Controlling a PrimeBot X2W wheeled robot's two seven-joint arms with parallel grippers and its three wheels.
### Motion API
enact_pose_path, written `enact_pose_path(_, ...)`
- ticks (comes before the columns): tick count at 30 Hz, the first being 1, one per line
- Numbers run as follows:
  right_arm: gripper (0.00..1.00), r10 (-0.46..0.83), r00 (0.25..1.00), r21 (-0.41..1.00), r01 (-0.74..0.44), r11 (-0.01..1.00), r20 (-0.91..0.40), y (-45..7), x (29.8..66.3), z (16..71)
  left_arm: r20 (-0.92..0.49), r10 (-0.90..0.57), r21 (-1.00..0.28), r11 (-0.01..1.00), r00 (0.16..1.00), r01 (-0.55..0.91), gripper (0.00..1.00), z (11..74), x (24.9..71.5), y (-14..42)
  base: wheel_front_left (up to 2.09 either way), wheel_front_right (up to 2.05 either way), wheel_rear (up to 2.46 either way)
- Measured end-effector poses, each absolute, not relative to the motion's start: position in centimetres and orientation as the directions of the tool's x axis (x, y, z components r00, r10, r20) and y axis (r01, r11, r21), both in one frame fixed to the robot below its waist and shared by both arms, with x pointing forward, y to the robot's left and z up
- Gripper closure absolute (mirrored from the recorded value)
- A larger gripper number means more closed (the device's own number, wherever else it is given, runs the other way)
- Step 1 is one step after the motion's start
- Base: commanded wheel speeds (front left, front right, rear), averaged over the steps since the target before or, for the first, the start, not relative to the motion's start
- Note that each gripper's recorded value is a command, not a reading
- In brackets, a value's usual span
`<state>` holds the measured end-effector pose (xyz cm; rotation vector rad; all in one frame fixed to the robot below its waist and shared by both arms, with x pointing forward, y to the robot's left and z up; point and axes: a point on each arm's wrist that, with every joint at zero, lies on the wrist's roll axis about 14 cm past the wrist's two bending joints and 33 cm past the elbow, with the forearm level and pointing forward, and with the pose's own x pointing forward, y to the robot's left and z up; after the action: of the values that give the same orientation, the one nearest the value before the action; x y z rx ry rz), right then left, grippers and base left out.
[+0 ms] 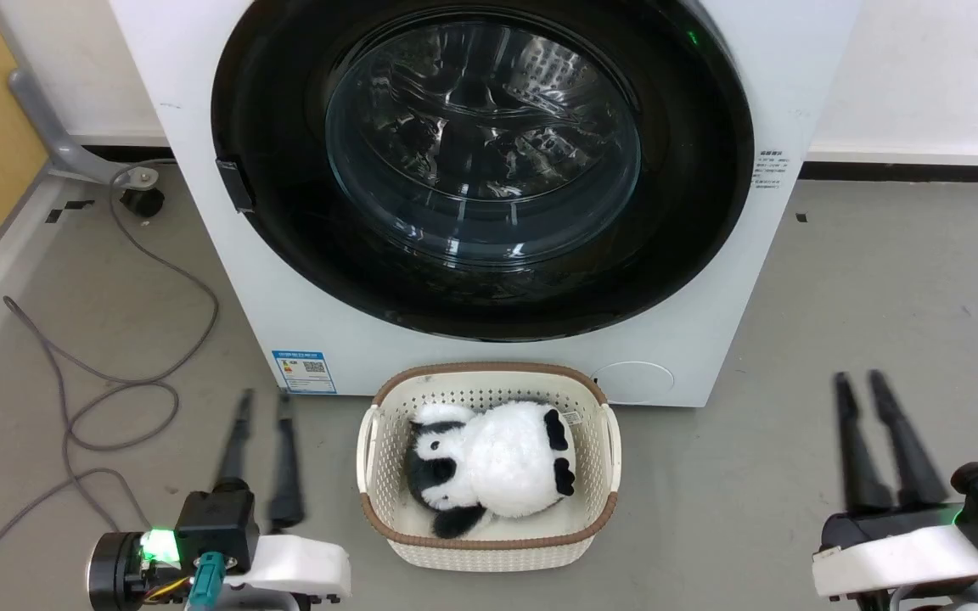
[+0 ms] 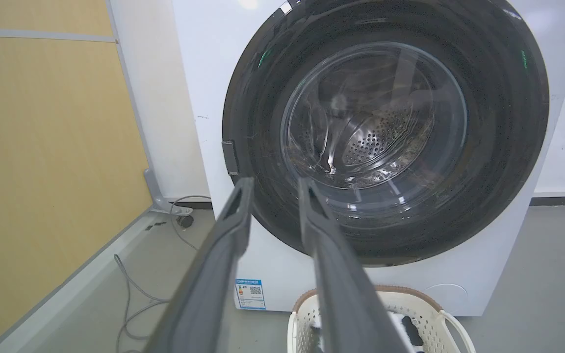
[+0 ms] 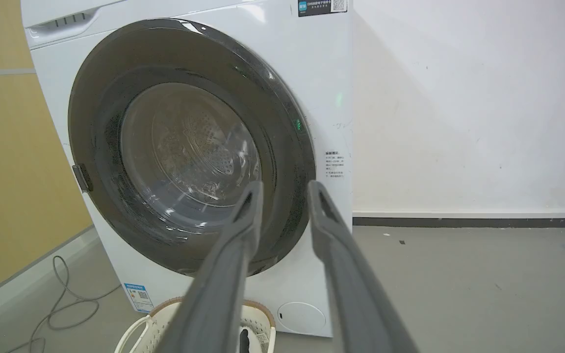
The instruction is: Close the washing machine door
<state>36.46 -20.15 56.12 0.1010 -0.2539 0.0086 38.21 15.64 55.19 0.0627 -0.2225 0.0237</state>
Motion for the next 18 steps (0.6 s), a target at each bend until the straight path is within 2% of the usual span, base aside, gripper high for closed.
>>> enact_pose_path(18, 1.00, 0.017, 0.976, 0.085, -0.036, 0.996, 0.216, -19.57, 36.73, 55.66, 0.190, 0.018, 0.057, 0.998, 0.982, -0.029, 1.00, 54.86, 38.22, 15.99, 0.00, 0.00, 0.00)
